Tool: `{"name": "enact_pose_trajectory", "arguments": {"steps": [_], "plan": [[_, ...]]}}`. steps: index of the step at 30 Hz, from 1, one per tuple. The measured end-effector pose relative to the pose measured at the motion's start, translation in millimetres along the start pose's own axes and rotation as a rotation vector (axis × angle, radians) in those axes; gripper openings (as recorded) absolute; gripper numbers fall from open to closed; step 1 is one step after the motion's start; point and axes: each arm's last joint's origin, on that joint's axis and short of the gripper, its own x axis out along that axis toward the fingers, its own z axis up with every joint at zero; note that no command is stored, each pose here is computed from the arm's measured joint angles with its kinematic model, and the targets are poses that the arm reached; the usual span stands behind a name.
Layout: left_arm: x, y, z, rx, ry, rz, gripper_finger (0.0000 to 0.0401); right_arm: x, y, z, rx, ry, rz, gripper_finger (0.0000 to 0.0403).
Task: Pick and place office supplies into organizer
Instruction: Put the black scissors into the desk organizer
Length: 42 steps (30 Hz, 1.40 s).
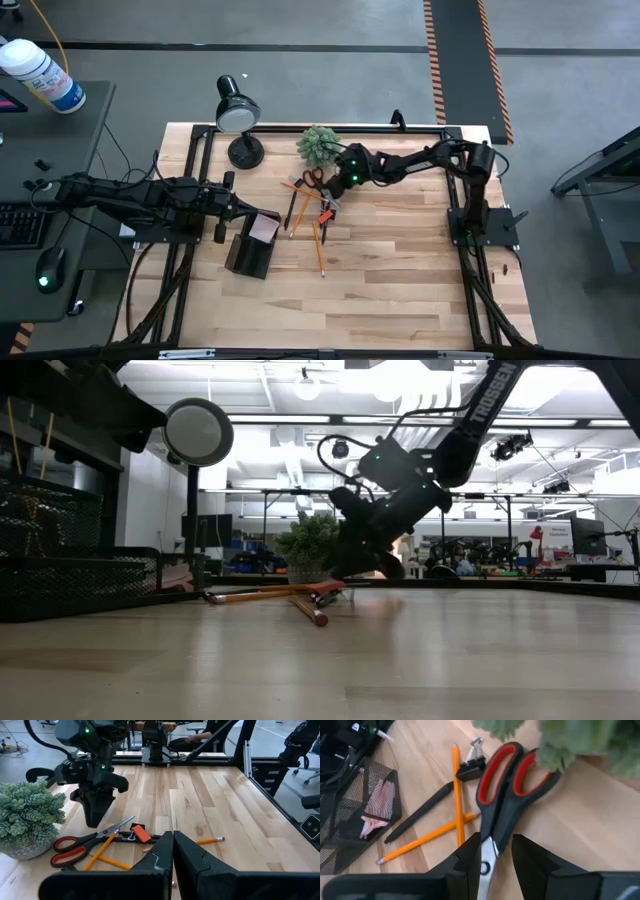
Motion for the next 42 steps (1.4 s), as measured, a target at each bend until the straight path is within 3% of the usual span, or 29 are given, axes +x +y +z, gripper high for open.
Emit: {"name": "enact_pose_trajectory", "arguments": {"steps": [16,42], "plan": [[0.0,0.0,-0.3,0.002,0.003,0.000,0.0001,3.4,-1.1,2.5,0.051,-0.025,-0.063,0.0192],[0.0,0.0,-0.4,0.003,0.004,0.000,0.0001,6.1,2.3,-0.3,0.068,-0.047,-0.087,0.0189]]}}
